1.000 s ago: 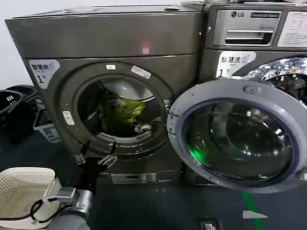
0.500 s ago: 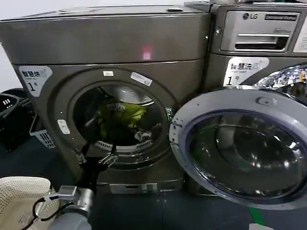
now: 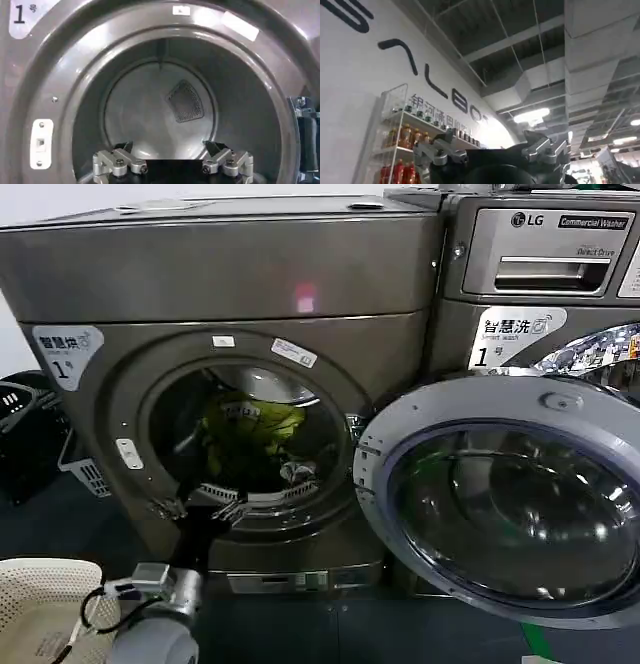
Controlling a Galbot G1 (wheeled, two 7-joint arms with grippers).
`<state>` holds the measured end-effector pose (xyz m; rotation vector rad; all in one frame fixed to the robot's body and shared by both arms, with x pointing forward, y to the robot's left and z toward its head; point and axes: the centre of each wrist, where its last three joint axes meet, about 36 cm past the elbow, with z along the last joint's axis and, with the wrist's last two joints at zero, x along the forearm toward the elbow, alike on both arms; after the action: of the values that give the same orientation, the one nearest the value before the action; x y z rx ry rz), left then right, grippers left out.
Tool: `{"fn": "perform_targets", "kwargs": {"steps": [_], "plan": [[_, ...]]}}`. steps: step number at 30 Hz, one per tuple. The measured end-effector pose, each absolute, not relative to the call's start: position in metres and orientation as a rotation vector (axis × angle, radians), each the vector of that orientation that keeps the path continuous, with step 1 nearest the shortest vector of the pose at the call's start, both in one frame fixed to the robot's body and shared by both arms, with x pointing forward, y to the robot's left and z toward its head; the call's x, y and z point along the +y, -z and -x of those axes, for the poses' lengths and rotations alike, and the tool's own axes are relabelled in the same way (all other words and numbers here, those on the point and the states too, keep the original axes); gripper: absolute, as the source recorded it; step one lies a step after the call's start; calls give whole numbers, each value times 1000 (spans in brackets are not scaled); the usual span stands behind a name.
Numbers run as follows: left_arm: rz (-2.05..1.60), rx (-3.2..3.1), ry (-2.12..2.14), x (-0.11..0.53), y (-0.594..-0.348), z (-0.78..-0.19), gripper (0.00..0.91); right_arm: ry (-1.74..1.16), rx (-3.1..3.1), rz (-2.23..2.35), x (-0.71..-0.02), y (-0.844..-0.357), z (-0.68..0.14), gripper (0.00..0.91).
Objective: Grasp the clothes from the dryer.
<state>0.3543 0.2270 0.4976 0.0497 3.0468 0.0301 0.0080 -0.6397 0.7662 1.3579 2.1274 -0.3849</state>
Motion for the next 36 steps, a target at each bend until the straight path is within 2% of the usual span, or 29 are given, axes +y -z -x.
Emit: {"fn": "perform_targets", "kwargs": {"steps": [8, 25, 36], "plan": [[-83, 3036, 24, 223, -495, -400, 907, 393, 2132, -1355, -638, -765, -12, 907], [-166, 3084, -170, 227, -482, -559, 907, 369, 2130, -1367, -644, -758, -12, 907], [-691, 3097, -588, 252, -482, -642, 907, 357, 2134, -1362, -647, -753, -15, 907]]}}
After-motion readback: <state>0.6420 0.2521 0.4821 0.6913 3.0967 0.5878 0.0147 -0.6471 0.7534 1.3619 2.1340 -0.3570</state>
